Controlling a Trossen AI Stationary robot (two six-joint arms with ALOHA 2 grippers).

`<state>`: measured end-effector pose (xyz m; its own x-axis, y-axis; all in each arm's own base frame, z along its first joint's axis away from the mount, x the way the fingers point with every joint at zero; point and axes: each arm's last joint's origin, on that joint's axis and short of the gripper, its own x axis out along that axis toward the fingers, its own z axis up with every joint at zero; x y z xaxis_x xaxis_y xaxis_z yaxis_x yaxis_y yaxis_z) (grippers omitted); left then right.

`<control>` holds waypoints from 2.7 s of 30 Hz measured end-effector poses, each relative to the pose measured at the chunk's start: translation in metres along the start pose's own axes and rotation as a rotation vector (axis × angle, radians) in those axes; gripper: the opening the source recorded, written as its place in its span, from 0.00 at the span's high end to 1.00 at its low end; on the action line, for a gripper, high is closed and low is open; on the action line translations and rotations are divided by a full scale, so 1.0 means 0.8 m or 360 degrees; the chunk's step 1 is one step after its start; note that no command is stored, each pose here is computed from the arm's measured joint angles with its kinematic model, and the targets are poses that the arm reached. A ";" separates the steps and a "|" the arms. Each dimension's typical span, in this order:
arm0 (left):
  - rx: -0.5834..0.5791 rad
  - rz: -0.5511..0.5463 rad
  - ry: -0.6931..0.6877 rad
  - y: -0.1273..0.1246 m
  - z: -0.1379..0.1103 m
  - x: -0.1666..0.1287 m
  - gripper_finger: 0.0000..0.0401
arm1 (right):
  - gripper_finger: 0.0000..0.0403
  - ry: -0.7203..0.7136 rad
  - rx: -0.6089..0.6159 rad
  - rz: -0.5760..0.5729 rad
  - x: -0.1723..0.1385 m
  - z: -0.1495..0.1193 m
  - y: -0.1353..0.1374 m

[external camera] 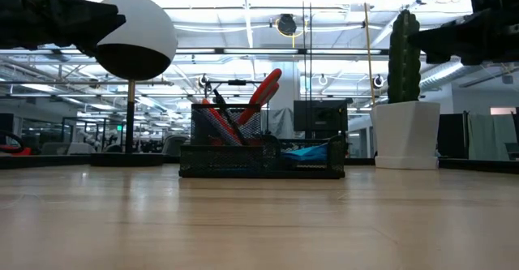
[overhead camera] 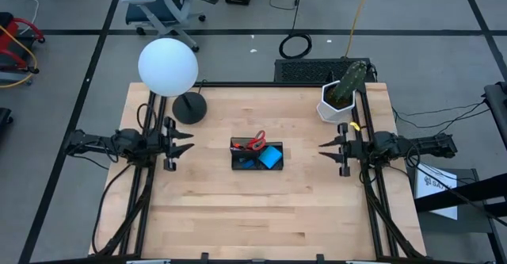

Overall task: Pick and place office supplies into organizer
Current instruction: Return to Home Position

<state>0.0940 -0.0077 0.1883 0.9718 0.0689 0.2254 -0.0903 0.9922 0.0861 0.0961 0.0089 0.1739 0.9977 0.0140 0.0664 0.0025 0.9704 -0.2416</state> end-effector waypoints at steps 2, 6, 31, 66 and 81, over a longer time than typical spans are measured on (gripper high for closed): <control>0.0006 -0.0017 0.0015 -0.001 -0.001 0.000 0.64 | 0.77 -0.0003 0.0000 0.0057 0.000 0.000 0.001; 0.0028 -0.0100 0.0030 -0.003 -0.003 0.000 0.64 | 0.77 -0.0007 0.0012 0.0141 0.000 -0.001 0.003; 0.0052 -0.0258 0.0275 -0.008 -0.022 -0.003 0.64 | 0.77 0.0116 0.0146 0.0084 0.000 -0.011 -0.003; 0.0066 -0.0309 0.0298 -0.009 -0.024 -0.003 0.64 | 0.77 0.0132 0.0107 0.0030 0.006 -0.010 -0.004; 0.0066 -0.0308 0.0298 -0.009 -0.024 -0.003 0.64 | 0.77 0.0118 0.0108 0.0028 0.006 -0.009 -0.004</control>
<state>0.0965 -0.0128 0.1682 0.9949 -0.0998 0.0177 0.0960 0.9839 0.1506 0.1015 0.0037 0.1679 0.9998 0.0156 -0.0100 -0.0171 0.9843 -0.1758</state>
